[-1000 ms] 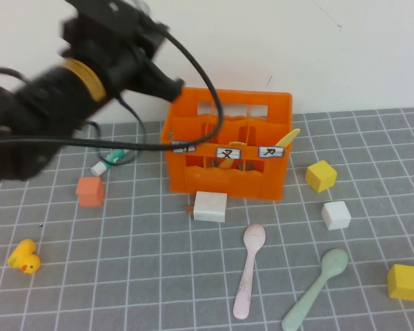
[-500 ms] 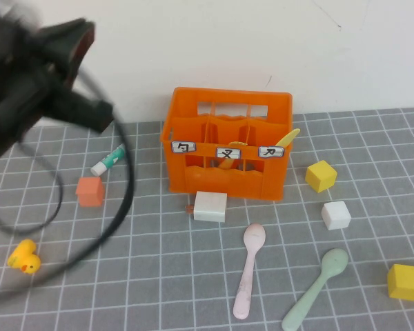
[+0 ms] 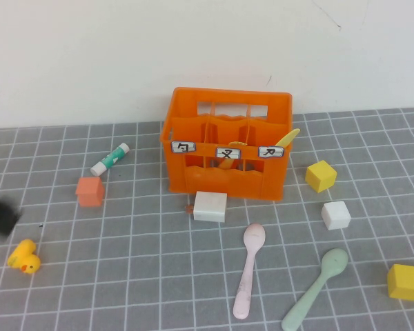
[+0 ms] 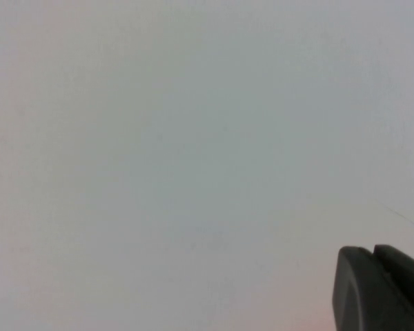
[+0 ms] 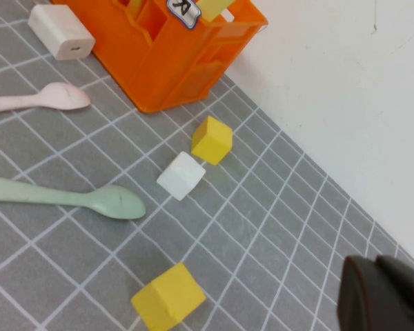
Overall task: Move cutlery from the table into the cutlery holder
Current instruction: Pick up the spoon
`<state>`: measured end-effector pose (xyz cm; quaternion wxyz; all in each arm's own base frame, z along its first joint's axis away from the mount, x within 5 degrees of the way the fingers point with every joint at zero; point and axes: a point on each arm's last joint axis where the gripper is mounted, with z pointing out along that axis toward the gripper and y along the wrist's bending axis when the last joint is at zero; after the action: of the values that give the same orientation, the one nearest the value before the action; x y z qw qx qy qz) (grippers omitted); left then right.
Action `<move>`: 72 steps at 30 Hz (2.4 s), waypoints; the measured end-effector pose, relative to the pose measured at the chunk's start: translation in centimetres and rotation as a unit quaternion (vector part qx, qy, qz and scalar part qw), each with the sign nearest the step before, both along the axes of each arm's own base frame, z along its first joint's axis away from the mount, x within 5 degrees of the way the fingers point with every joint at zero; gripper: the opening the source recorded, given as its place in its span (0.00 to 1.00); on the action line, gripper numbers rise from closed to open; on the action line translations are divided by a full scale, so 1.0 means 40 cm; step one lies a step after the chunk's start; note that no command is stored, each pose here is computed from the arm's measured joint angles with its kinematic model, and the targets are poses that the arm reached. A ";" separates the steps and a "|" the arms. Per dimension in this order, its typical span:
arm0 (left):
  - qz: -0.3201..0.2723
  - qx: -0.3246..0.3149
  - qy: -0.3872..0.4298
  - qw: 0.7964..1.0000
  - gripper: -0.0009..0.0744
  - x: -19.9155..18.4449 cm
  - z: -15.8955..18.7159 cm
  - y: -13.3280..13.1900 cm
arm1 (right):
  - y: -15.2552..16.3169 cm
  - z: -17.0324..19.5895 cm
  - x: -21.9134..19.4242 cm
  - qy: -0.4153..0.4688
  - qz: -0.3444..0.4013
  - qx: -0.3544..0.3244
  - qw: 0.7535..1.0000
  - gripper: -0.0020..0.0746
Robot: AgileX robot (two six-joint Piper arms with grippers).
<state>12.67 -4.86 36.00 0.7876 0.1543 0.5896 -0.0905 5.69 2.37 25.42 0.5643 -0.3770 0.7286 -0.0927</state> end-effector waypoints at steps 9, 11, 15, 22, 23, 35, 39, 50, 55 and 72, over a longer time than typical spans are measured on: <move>0.010 0.030 0.039 0.999 0.01 -0.156 -0.057 0.062 | 0.000 0.000 0.000 0.000 0.000 0.000 1.000 0.02; 0.015 0.043 0.042 0.998 0.01 -0.185 -0.069 0.074 | 0.000 0.000 0.000 0.000 0.000 0.001 1.000 0.02; 0.035 0.074 0.041 0.996 0.01 -0.237 -0.090 0.100 | 0.000 0.000 0.000 0.003 -0.003 0.009 1.000 0.02; 0.048 0.039 0.100 0.993 0.01 -0.268 -0.133 0.123 | 0.000 0.000 0.000 0.004 -0.005 0.013 1.000 0.02; 0.046 0.027 0.111 0.992 0.01 -0.264 -0.142 0.122 | 0.000 0.000 0.000 0.004 -0.005 0.013 1.000 0.02; 0.002 -0.076 0.130 0.989 0.01 -0.200 -0.292 0.085 | 0.000 0.000 0.000 0.004 -0.005 0.012 1.000 0.02; -0.003 -0.075 0.110 0.991 0.01 -0.199 -0.289 0.083 | 0.001 0.000 0.000 0.005 -0.005 0.018 1.000 0.02; 0.002 -0.056 0.099 0.993 0.01 -0.199 -0.287 0.083 | 0.003 0.001 -0.001 0.006 -0.003 0.028 1.000 0.02; 0.003 -0.051 0.095 0.994 0.01 -0.199 -0.286 0.084 | 0.003 0.001 -0.001 0.006 -0.003 0.028 1.000 0.02; 0.005 -0.048 0.098 0.994 0.01 -0.199 -0.288 0.084 | 0.003 0.001 -0.001 0.006 -0.003 0.027 1.000 0.02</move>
<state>4.71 -1.50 24.48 0.7332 0.1034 0.6595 -0.1298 5.67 2.49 25.47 0.5695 -0.3600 0.7354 -0.0724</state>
